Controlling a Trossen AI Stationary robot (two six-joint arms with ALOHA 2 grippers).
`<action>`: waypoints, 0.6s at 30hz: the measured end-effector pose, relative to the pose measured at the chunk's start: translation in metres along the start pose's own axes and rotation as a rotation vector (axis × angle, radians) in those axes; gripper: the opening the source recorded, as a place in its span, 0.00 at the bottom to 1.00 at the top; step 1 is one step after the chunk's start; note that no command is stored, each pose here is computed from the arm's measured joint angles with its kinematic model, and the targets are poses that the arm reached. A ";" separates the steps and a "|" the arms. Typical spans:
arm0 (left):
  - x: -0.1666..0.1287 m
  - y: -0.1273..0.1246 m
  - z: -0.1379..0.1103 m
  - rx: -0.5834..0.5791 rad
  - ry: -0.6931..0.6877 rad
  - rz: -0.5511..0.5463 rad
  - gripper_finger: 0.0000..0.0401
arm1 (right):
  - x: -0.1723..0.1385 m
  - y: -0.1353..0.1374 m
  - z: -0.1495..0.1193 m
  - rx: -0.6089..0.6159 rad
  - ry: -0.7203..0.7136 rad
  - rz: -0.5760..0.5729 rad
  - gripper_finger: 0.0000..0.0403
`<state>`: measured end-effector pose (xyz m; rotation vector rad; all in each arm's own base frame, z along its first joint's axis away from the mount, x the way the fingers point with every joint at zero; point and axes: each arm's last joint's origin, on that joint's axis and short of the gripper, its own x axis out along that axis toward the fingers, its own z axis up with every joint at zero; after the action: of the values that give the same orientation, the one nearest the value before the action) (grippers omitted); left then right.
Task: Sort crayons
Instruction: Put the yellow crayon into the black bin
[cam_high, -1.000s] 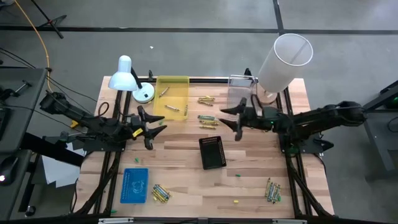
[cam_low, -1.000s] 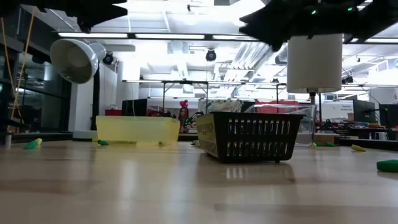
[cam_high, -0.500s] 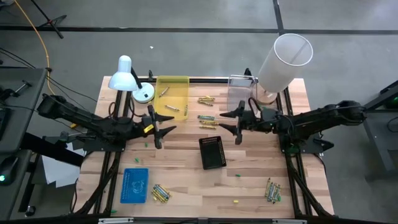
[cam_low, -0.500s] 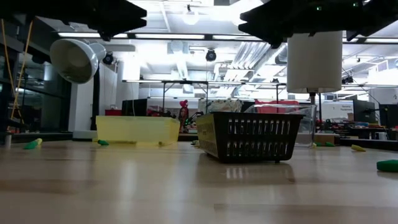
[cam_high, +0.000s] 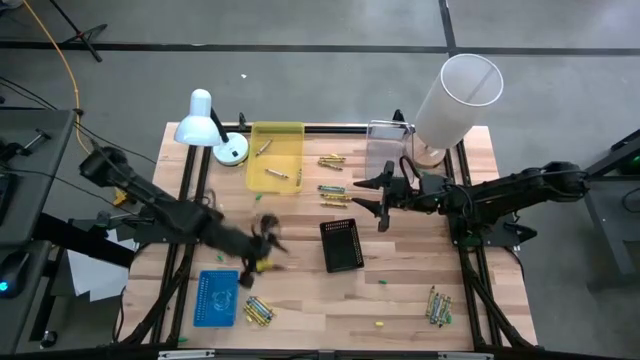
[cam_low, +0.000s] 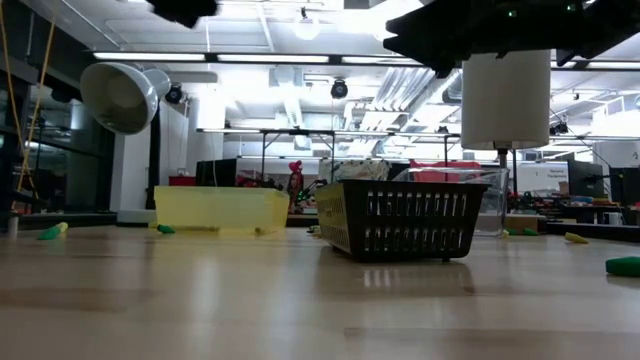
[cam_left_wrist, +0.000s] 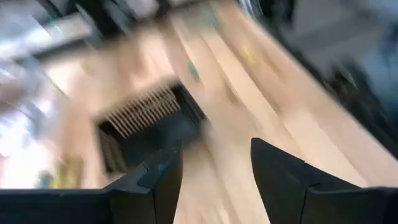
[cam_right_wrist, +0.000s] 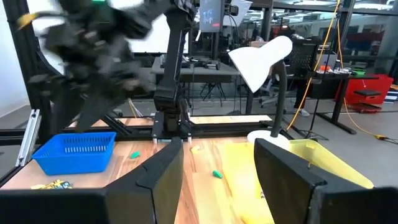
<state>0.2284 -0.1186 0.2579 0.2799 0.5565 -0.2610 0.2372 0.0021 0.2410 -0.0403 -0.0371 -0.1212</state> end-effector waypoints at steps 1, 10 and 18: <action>0.003 -0.009 0.005 0.015 0.073 -0.016 0.44 | 0.000 0.000 0.000 0.002 0.001 0.000 0.47; 0.042 -0.074 0.021 0.246 0.445 -0.085 0.44 | 0.000 0.000 0.000 0.044 0.003 0.000 0.47; 0.083 -0.097 -0.007 0.177 0.622 -0.221 0.44 | 0.000 0.000 0.000 0.043 0.002 0.000 0.47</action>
<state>0.2619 -0.2207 0.1884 0.4773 1.1855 -0.4426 0.2372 0.0020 0.2408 0.0032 -0.0378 -0.1206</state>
